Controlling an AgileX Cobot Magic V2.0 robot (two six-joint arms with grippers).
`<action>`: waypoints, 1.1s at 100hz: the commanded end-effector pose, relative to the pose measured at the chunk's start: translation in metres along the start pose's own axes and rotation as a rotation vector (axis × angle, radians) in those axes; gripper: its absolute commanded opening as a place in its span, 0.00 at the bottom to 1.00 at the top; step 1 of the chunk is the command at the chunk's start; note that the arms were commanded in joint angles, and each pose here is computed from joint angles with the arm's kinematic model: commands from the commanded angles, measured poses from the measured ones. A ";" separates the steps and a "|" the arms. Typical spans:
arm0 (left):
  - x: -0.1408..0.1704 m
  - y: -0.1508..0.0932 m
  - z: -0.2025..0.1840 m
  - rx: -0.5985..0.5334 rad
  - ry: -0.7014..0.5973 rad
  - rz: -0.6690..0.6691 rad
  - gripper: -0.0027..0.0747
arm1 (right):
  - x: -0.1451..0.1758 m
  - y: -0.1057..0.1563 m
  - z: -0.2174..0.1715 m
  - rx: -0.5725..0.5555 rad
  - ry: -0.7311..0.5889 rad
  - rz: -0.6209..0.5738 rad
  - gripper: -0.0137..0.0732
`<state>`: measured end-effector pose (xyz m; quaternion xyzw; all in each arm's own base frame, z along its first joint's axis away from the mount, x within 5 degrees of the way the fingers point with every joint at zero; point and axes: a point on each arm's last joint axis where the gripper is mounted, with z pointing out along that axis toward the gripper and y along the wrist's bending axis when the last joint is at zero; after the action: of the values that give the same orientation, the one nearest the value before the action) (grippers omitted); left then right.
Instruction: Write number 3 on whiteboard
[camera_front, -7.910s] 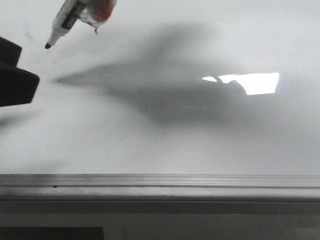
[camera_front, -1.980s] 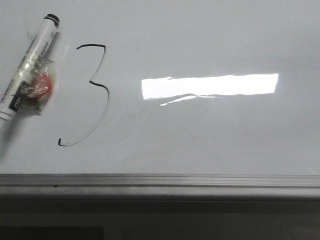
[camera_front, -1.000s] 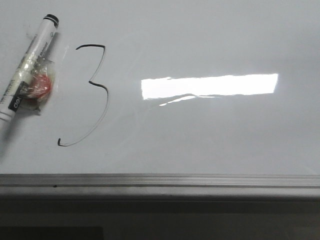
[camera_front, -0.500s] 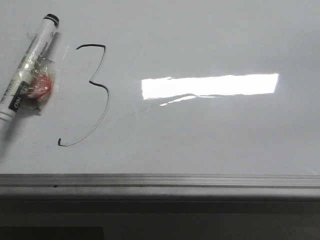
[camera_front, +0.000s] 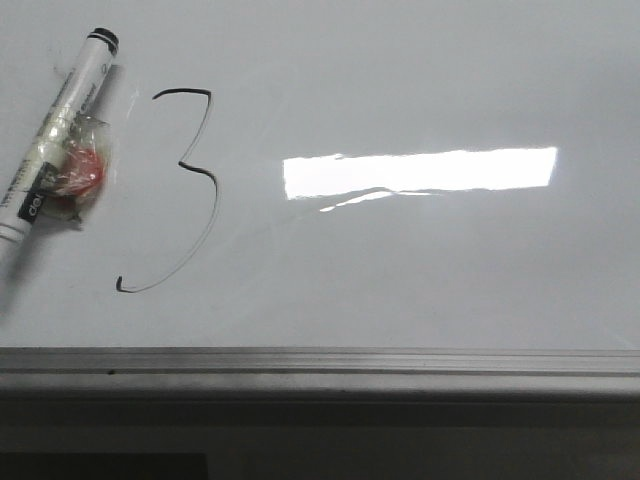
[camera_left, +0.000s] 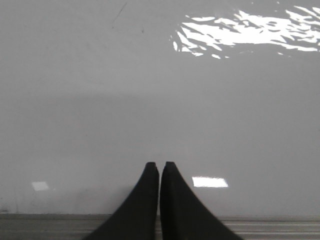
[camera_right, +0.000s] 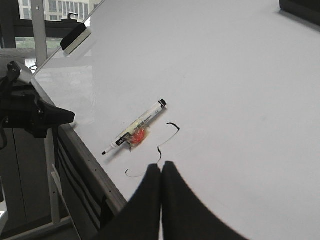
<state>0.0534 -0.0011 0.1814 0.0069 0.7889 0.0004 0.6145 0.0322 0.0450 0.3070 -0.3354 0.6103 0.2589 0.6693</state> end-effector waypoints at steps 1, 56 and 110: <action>0.005 0.000 0.002 -0.002 -0.042 -0.022 0.01 | -0.016 -0.006 -0.001 0.059 -0.104 0.023 0.08; 0.005 0.000 0.002 -0.002 -0.042 -0.022 0.01 | 0.014 -0.036 -0.004 0.567 -0.002 0.047 0.08; 0.005 0.000 0.002 -0.002 -0.042 -0.022 0.01 | 0.115 -0.037 -0.033 1.068 0.156 0.103 0.08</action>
<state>0.0534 -0.0010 0.1814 0.0062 0.7889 0.0006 0.6145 0.0545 -0.0113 0.2012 0.0650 0.7457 -0.0755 0.6588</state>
